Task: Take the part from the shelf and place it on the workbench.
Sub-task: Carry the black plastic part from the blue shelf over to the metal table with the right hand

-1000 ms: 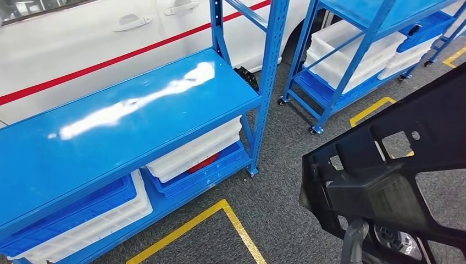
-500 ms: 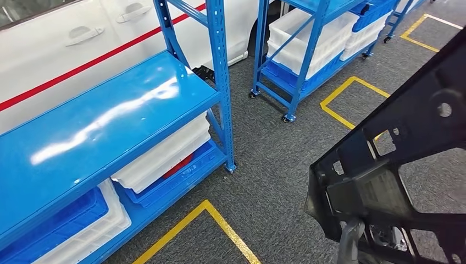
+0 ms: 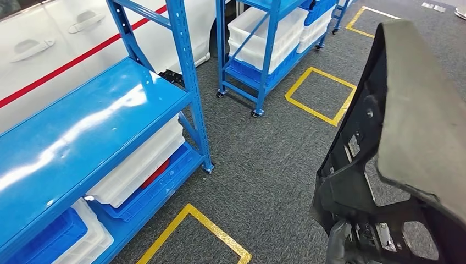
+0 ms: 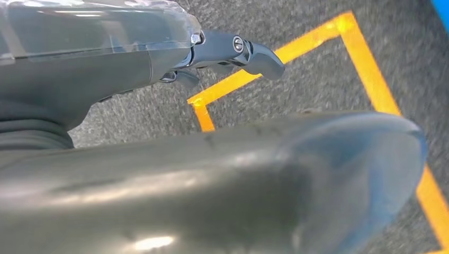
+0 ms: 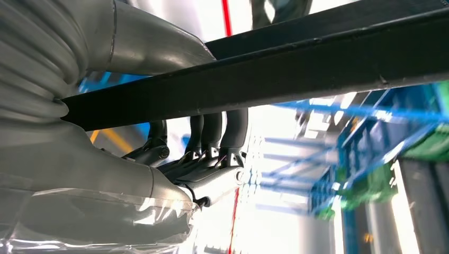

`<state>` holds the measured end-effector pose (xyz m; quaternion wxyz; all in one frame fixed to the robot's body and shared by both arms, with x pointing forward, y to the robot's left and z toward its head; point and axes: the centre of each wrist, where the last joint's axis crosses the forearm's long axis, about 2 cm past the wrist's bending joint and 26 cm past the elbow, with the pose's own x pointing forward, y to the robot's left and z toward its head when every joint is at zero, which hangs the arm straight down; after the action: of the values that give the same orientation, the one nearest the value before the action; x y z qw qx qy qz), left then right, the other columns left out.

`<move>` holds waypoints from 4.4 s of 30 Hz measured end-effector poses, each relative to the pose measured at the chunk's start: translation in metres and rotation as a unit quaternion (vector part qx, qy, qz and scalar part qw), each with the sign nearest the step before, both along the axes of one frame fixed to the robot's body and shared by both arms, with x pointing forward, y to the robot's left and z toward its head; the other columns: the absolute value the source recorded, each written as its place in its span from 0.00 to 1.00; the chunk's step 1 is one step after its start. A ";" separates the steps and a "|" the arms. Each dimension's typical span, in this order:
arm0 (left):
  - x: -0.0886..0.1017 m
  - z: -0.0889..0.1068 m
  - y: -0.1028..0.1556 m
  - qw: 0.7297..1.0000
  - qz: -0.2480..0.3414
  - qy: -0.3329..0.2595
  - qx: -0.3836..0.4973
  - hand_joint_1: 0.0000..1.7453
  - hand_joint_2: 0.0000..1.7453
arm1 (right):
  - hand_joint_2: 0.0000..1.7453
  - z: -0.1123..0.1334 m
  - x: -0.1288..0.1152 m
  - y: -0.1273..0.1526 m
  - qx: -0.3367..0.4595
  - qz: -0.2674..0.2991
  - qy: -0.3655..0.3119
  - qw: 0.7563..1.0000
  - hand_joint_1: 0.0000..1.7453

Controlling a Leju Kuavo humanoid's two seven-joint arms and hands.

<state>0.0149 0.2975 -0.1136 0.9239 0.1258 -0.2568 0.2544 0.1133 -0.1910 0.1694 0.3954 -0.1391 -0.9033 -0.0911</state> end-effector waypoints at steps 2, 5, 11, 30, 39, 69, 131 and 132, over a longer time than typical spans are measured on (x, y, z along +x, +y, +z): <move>0.000 0.000 0.000 1.000 -0.003 0.003 0.001 0.00 0.00 | 1.00 -0.002 0.000 0.001 0.000 0.001 0.004 1.000 1.00; 0.001 0.000 0.000 1.000 -0.008 0.007 0.001 0.00 0.00 | 1.00 -0.003 0.001 0.004 0.000 0.005 0.005 1.000 1.00; 0.004 0.000 0.001 1.000 -0.014 0.006 0.000 0.00 0.00 | 1.00 -0.004 0.002 0.006 0.000 0.010 0.005 1.000 1.00; 0.001 0.000 0.008 0.999 -0.034 0.016 0.004 0.00 0.00 | 1.00 -0.001 0.013 0.012 0.004 0.030 -0.007 1.000 1.00; 0.006 0.001 0.008 0.999 -0.036 0.009 0.006 0.00 0.00 | 1.00 -0.002 0.014 0.012 0.005 0.033 -0.005 0.999 1.00; 0.001 0.000 -0.015 0.999 -0.048 -0.005 0.022 0.00 0.00 | 1.00 -0.004 -0.020 -0.011 0.034 0.056 0.031 0.997 1.00; 0.019 0.003 -0.033 1.000 0.006 0.025 0.016 0.00 0.00 | 1.00 -0.010 -0.025 -0.075 0.019 0.024 0.047 0.998 1.00; 0.020 0.003 -0.032 1.000 0.007 0.024 0.014 0.00 0.00 | 1.00 -0.009 -0.025 -0.072 0.013 0.019 0.048 0.999 1.00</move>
<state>0.0346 0.2658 -0.1109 0.9261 0.1462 -0.2374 0.2542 0.0886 -0.2628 0.1601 0.4414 -0.1207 -0.8848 -0.0885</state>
